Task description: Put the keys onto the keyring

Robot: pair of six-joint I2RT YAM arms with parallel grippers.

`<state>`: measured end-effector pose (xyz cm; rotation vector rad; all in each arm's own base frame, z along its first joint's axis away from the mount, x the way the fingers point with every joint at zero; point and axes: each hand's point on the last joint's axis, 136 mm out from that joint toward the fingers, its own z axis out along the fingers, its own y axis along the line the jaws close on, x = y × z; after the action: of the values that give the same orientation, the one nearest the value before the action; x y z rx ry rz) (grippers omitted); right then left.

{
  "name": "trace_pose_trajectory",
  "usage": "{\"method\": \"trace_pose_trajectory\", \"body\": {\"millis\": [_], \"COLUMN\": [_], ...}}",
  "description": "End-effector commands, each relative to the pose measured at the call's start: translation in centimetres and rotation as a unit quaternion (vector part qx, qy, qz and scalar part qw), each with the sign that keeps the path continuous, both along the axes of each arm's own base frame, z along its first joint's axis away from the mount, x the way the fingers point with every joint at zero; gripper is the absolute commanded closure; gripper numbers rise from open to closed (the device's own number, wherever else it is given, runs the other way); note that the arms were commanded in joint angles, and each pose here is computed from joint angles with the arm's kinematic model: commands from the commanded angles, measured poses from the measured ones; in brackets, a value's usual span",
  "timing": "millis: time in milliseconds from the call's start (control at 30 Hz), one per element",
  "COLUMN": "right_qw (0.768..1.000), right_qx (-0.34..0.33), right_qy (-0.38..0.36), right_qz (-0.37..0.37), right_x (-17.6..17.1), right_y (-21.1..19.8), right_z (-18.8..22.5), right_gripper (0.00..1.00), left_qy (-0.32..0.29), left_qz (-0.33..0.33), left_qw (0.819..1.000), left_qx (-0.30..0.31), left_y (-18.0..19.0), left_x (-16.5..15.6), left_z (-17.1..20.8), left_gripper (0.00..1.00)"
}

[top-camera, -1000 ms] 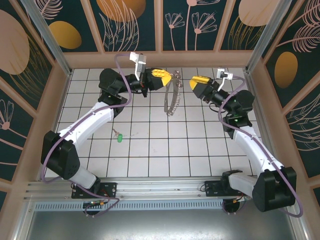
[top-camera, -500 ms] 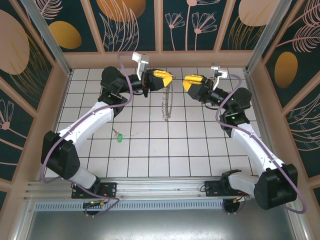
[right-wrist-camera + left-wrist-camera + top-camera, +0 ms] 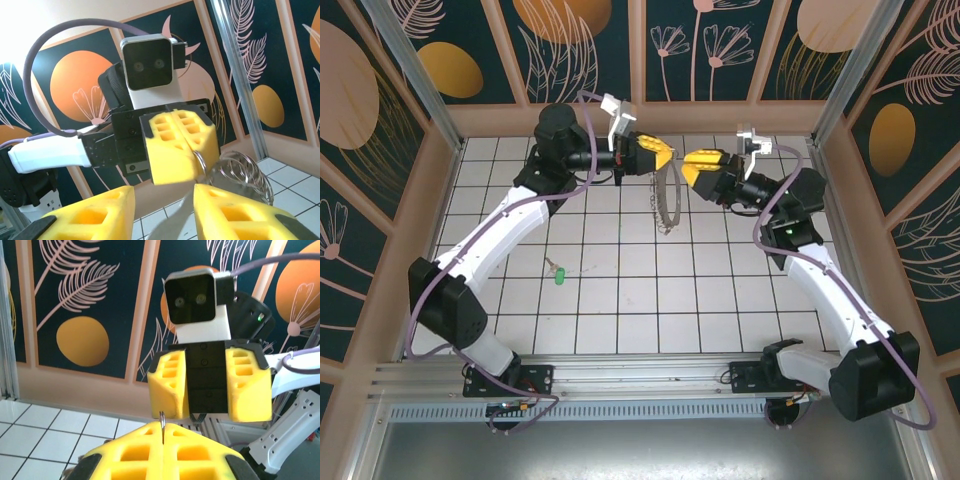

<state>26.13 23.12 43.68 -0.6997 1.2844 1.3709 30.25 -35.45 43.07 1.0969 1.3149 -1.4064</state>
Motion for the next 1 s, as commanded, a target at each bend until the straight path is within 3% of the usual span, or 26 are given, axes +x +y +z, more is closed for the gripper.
{"method": "trace_pose_trajectory", "body": {"millis": [0,333,967], "right_qw": [0.999,1.000,1.000], "right_qx": [-0.009,-0.013,-0.015], "right_qy": [-0.029,-0.014,0.005], "right_qz": [0.011,-0.013,0.027], "right_x": [-0.6,1.4,1.8], "right_y": [0.2,-0.4,0.9], "right_z": [1.0,0.1,-1.4], "right_gripper": [0.65,0.70,0.76], "left_qy": [-0.009,-0.010,-0.011], "left_qz": [-0.028,-0.052,-0.062], "left_qw": [0.999,0.998,0.998], "left_qx": [0.021,0.027,0.025], "left_y": [-0.2,-0.3,-0.4], "left_x": [-0.6,-1.1,-1.3], "left_z": [-0.6,-0.7,-0.6], "left_gripper": [1.00,1.00,1.00]}}
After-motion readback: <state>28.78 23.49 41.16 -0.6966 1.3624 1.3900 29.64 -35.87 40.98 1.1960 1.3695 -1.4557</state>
